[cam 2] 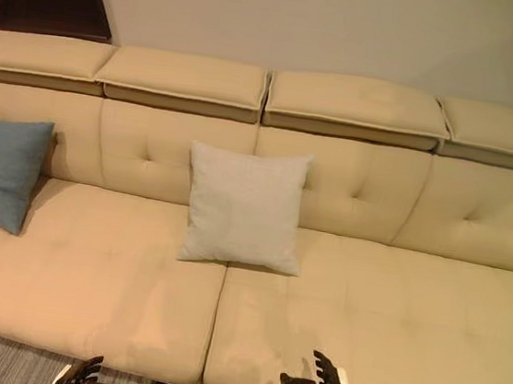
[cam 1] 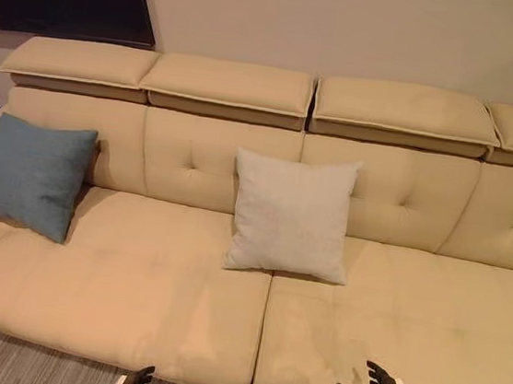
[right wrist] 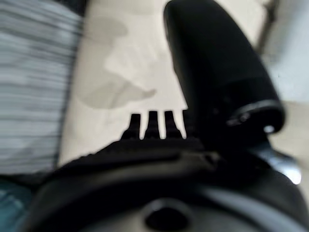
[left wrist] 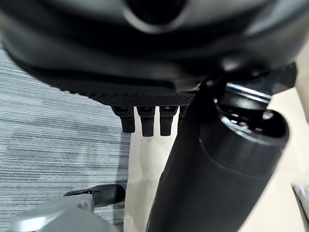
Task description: Pick up all the scattered cushions and arrange them neatly on the sofa.
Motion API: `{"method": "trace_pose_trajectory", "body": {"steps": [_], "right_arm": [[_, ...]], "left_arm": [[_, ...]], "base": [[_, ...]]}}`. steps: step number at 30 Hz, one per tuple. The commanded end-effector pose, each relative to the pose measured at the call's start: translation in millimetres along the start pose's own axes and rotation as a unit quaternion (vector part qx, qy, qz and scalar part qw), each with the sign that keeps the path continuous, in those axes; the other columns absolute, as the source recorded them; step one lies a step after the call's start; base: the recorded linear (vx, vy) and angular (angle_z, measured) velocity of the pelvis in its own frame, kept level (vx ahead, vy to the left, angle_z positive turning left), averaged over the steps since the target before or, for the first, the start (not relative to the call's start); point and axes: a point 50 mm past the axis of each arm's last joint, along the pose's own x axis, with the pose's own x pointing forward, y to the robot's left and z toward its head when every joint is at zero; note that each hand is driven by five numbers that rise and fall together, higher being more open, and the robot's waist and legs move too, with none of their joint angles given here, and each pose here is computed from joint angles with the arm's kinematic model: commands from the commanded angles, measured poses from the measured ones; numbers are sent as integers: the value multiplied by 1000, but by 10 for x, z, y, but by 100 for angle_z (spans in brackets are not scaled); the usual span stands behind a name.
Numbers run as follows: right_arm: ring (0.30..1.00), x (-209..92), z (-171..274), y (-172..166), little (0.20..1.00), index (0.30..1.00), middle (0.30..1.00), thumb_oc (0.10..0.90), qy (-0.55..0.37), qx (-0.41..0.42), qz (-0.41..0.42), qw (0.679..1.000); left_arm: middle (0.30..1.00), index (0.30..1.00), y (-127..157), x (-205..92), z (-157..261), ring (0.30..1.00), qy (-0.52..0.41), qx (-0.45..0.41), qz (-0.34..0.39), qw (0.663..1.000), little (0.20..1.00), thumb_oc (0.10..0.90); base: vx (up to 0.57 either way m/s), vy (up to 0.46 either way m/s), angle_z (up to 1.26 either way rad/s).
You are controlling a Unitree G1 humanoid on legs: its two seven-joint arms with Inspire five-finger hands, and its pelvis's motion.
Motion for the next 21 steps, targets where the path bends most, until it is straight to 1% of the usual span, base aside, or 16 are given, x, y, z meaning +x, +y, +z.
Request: {"method": "trace_pose_trajectory", "body": {"steps": [1, 5, 6, 10, 14, 17, 21], "right_arm": [[900, 85, 259, -110, 900, 900, 900, 800, -45, -5, -23, 999], [900, 102, 198, -96, 900, 900, 900, 800, -20, -8, -17, 1000], [900, 116, 196, -95, 900, 900, 900, 800, -13, -15, -19, 1000], [900, 141, 205, -91, 900, 900, 900, 800, -2, -17, -24, 1000], [900, 140, 158, -37, 900, 900, 900, 800, 14, -34, -17, 999], [900, 134, 132, 42, 900, 900, 900, 800, 24, -41, -7, 999], [900, 96, -19, 6, 900, 900, 900, 800, 51, -40, -8, 998]], "left_arm": [[900, 900, 134, 75, 247, 900, -42, 13, 19, 999, 900, 800], [900, 900, 41, 84, 276, 900, -44, 16, 4, 999, 900, 800], [900, 900, 12, 97, 361, 900, -57, 19, 0, 998, 900, 800], [900, 900, 24, 118, 448, 900, -69, 34, 1, 997, 900, 800], [900, 900, 78, 129, 433, 900, -62, 54, 6, 997, 900, 800], [900, 900, 219, 130, 353, 900, -41, 72, 21, 996, 900, 800], [900, 900, 258, 119, 271, 900, -25, 86, 20, 996, 900, 800]], "base": [[-144, 113, -33], [-107, 150, -42], [-167, 133, -18], [-221, 153, -28], [-193, 119, -42], [-289, 61, -38], [-201, 53, -70]]}}
